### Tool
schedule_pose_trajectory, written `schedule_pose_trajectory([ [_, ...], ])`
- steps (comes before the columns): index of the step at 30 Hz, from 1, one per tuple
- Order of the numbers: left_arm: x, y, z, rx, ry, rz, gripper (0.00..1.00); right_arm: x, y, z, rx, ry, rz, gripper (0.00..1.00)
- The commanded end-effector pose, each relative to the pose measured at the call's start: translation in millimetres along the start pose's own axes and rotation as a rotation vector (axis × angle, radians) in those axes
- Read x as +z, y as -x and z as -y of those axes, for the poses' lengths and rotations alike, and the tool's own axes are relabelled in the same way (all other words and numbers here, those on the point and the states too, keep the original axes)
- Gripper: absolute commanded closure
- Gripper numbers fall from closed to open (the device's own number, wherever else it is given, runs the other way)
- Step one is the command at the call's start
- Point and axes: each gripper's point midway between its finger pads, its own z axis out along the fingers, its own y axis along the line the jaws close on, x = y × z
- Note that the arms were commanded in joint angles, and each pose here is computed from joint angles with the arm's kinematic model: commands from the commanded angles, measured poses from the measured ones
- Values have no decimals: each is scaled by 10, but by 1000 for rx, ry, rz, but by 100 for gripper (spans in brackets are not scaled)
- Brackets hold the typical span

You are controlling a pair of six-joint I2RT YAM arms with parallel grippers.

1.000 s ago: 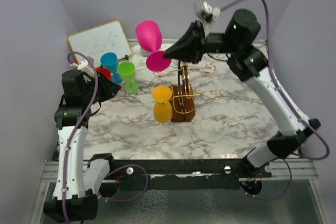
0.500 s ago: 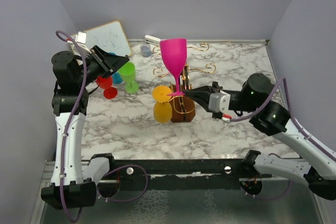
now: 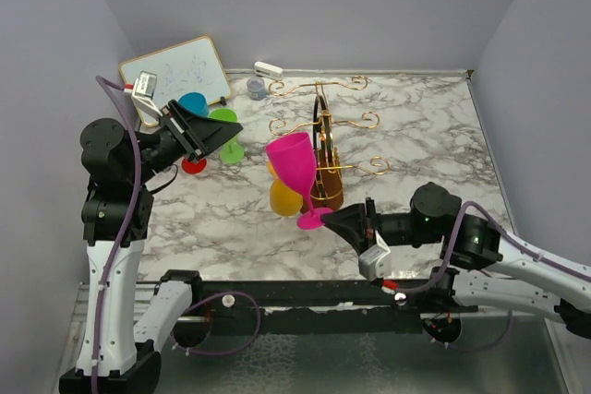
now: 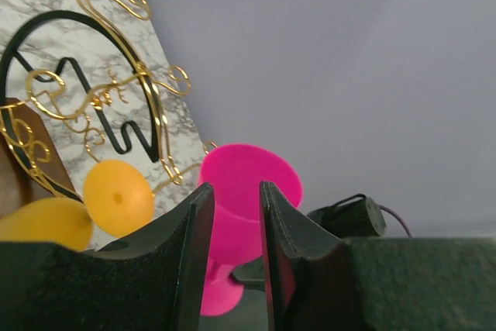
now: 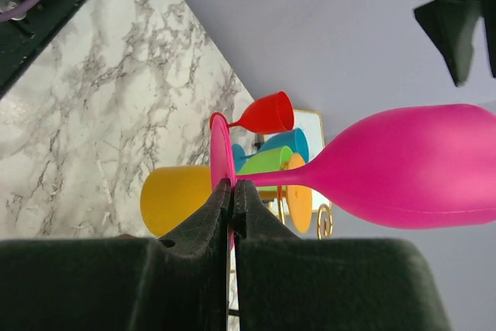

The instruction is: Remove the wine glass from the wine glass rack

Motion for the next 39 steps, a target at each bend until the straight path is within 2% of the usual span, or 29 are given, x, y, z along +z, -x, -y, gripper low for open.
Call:
schedule_pose_trajectory([
  [1,-163,-269,249,-36,-34,-129,66,110,-45,-168,-138,67,-64,99],
  [8,-333,-571,127,-47,37,-260,64,248,-87,-501,-221,146,-89,99],
  [12,-438,-676,61,-24,93,-296,62,233,-101,-564,-234,149,-95,99],
  [14,-476,-746,-30,-24,123,-319,56,221,-118,-605,-234,161,-101,99],
  [22,-571,-1051,-436,-90,207,-396,52,235,-120,-641,-243,175,-104,99],
  [39,-562,-1128,-620,-123,241,-404,50,319,-137,-710,-308,201,-123,99],
])
